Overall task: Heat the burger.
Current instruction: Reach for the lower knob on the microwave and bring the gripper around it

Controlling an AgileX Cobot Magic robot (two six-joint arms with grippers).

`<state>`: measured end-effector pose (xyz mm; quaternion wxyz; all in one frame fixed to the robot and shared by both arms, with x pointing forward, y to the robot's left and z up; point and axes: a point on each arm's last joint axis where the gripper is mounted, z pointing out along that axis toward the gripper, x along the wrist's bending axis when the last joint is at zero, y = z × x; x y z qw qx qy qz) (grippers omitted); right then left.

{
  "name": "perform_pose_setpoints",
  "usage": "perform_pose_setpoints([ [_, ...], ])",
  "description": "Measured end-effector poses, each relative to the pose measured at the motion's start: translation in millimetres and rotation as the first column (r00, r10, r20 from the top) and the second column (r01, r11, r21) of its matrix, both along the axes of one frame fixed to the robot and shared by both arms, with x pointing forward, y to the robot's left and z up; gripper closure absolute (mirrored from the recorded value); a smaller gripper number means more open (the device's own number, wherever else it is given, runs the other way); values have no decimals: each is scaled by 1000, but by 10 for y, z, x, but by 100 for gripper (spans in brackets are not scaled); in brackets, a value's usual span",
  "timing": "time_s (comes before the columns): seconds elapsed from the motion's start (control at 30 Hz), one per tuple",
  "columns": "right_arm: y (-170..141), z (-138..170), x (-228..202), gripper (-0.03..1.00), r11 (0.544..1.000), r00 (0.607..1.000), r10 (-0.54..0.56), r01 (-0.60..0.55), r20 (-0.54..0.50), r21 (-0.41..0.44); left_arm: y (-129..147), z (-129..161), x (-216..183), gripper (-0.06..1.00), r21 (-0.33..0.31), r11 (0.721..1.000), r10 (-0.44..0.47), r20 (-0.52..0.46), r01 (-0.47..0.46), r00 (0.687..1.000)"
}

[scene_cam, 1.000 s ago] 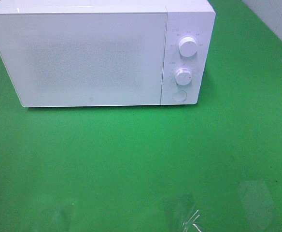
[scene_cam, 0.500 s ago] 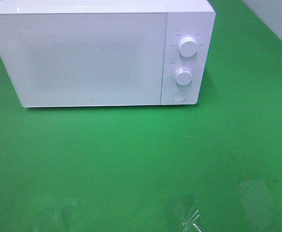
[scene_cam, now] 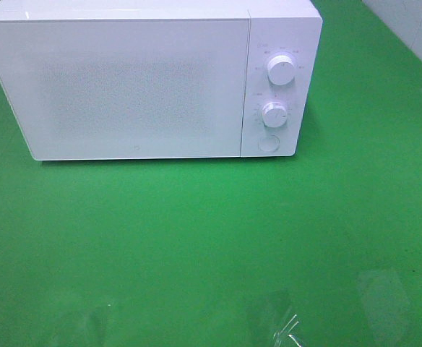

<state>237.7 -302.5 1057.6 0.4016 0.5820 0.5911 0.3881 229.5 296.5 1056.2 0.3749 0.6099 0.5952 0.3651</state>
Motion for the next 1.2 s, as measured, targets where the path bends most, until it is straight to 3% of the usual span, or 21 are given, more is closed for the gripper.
perform_pose_setpoints([
  [1.2,1,54,16,22,1000,1000,-3,3,22,8,1,0,0,-5,1,1000,1,0,-1,1000],
])
